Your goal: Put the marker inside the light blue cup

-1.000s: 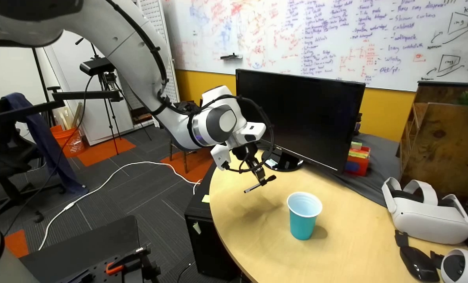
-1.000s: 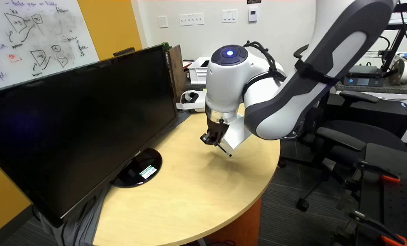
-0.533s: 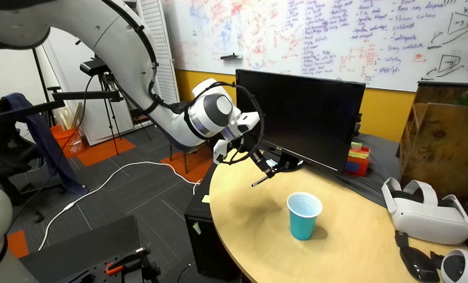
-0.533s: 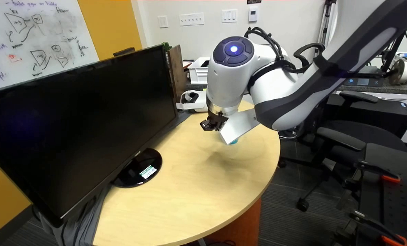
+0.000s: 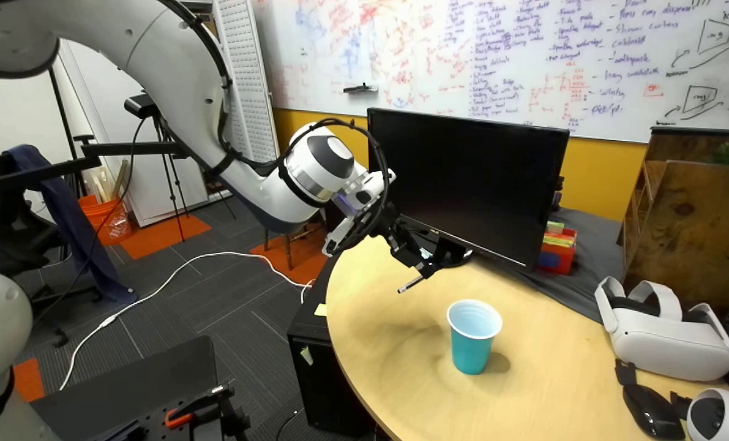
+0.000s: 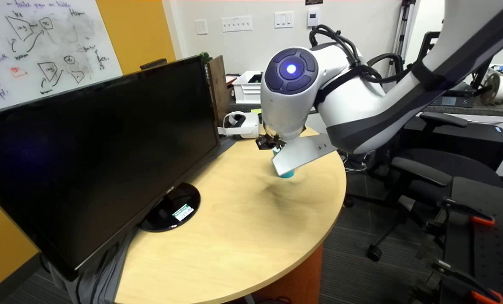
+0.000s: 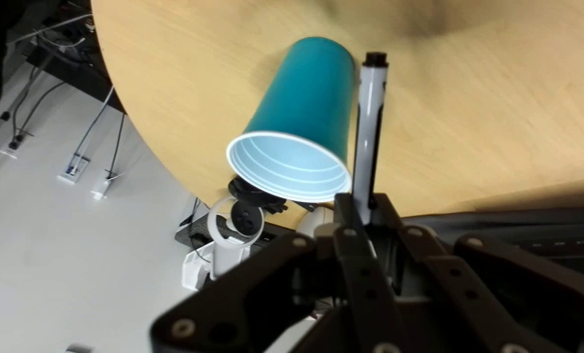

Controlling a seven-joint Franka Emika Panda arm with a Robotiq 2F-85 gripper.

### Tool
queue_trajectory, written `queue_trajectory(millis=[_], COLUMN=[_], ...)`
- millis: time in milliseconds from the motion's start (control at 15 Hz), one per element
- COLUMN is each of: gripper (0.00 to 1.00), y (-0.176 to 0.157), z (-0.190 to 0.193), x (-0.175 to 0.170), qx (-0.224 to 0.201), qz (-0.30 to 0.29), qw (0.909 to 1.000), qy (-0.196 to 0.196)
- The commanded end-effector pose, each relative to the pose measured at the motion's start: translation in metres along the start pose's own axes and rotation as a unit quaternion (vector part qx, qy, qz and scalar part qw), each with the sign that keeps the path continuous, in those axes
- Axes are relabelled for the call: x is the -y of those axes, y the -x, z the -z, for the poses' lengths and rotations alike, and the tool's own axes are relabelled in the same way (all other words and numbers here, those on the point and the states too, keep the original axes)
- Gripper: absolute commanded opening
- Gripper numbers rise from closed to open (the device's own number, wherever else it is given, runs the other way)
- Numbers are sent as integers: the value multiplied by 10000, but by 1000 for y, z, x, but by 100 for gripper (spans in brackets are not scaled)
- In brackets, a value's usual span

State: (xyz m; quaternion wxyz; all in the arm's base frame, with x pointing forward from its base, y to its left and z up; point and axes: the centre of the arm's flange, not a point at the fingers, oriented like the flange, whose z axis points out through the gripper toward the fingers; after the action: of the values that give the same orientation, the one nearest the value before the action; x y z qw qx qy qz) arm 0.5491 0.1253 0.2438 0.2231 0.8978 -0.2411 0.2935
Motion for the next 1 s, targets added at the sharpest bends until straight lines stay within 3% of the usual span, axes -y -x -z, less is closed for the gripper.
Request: queue_trajectory(millis=[0, 933], gripper=[3, 3], y=[1, -24], z=[0, -42], x=[-18, -51], qx=[-204, -1415], qz=[-358, -946], qw=[9984, 9797], qy=[393, 1055])
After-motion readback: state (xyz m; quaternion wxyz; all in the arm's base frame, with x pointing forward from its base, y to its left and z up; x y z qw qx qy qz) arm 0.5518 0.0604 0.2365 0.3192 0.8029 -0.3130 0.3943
